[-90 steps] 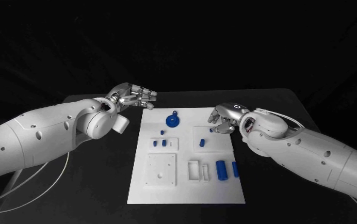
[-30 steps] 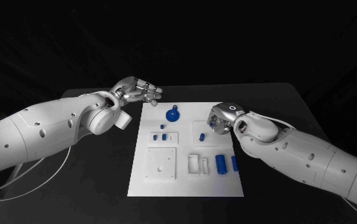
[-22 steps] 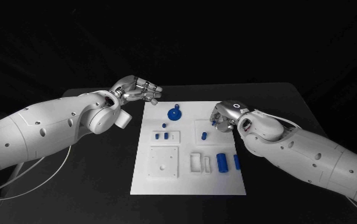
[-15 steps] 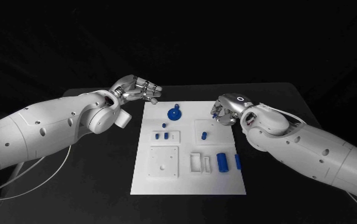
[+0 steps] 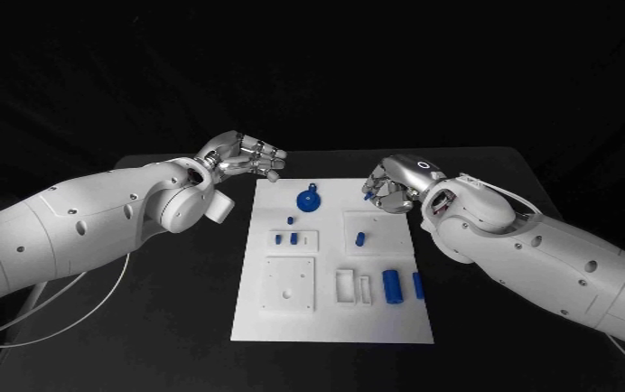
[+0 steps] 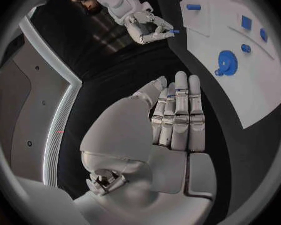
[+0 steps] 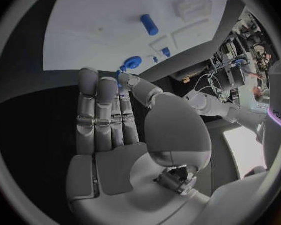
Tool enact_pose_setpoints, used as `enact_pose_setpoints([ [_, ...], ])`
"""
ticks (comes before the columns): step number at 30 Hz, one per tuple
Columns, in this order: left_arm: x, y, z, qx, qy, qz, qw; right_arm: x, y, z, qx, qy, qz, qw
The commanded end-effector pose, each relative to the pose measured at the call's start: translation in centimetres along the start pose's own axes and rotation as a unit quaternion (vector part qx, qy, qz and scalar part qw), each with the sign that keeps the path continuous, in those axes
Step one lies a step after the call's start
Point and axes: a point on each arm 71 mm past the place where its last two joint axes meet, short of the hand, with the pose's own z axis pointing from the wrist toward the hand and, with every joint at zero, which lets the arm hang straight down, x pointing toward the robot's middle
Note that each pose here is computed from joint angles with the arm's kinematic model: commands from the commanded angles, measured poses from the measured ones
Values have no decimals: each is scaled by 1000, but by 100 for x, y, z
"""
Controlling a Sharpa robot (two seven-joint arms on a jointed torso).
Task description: Assemble the parts on the task board
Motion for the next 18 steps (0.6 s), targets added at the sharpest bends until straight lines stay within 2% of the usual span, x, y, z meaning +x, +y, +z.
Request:
enact_pose_setpoints([
  [1, 2, -25, 25, 7, -10, -15, 1000, -7, 190, 15, -26, 4, 27, 999],
  [8, -5, -25, 70, 7, -30, -26, 999, 120, 591, 0, -73, 19, 16, 997],
  [18, 23, -20, 133, -5, -60, -46, 997, 562, 1108, -61, -130, 67, -15, 989],
])
